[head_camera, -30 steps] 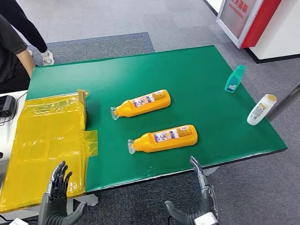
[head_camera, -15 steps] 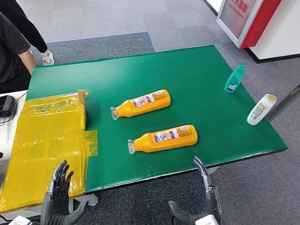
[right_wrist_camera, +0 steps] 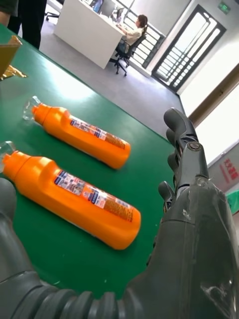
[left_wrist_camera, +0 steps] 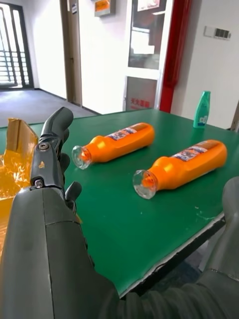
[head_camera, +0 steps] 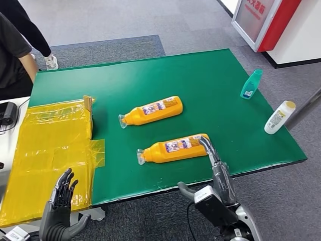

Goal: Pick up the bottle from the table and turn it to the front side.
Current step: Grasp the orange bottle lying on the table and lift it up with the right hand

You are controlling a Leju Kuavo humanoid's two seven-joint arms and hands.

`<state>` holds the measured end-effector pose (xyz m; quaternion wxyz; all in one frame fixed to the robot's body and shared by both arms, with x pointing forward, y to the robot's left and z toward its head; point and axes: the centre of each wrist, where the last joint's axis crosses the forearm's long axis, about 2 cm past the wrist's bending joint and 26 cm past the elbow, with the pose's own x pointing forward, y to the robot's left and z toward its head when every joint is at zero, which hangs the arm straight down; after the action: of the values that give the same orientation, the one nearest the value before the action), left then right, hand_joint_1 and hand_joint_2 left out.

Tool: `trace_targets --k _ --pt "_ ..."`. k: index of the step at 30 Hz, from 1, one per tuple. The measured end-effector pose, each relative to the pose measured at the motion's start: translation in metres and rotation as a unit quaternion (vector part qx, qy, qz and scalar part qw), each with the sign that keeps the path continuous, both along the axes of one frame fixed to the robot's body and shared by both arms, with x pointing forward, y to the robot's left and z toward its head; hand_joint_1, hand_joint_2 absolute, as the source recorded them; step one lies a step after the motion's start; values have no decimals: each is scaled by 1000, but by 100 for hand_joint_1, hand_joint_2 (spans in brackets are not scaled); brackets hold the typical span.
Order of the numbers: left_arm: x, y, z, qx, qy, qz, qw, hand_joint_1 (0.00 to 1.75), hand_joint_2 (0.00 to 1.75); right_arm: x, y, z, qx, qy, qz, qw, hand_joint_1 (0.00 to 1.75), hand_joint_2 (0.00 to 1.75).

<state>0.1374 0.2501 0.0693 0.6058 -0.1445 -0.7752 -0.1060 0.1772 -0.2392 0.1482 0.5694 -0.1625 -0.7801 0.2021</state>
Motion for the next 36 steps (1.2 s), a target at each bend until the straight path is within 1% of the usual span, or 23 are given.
trace_targets --k 4,7,9,15,21,24,29,32,36 --pt "4 2 -2 5 1 -7 1000 0 175 17 -6 3 -14 25 0 1000 0 175" --pt "10 3 -4 10 -2 -11 1000 0 175 38 -14 2 -36 51 -4 998 0 175" --pt "12 4 -5 13 -2 -12 1000 0 175 50 -19 3 -47 56 -9 997 0 175" --pt "16 7 -8 16 -6 -15 1000 0 175 73 -31 4 -82 77 -17 994 0 175" --pt "22 6 -10 18 -12 -25 999 0 175 102 -46 10 -139 103 -21 985 0 175" --pt "24 5 -11 20 -12 -31 999 0 175 111 -52 11 -153 107 -26 982 0 175" --pt "25 5 -13 21 -9 -34 999 0 175 116 -56 10 -166 114 -29 979 0 175" --pt "26 5 -13 23 -11 -38 999 0 175 124 -61 11 -206 134 -27 969 0 175" --pt "31 3 -13 25 -16 -47 998 0 175 143 -71 14 -284 163 -18 945 0 175"
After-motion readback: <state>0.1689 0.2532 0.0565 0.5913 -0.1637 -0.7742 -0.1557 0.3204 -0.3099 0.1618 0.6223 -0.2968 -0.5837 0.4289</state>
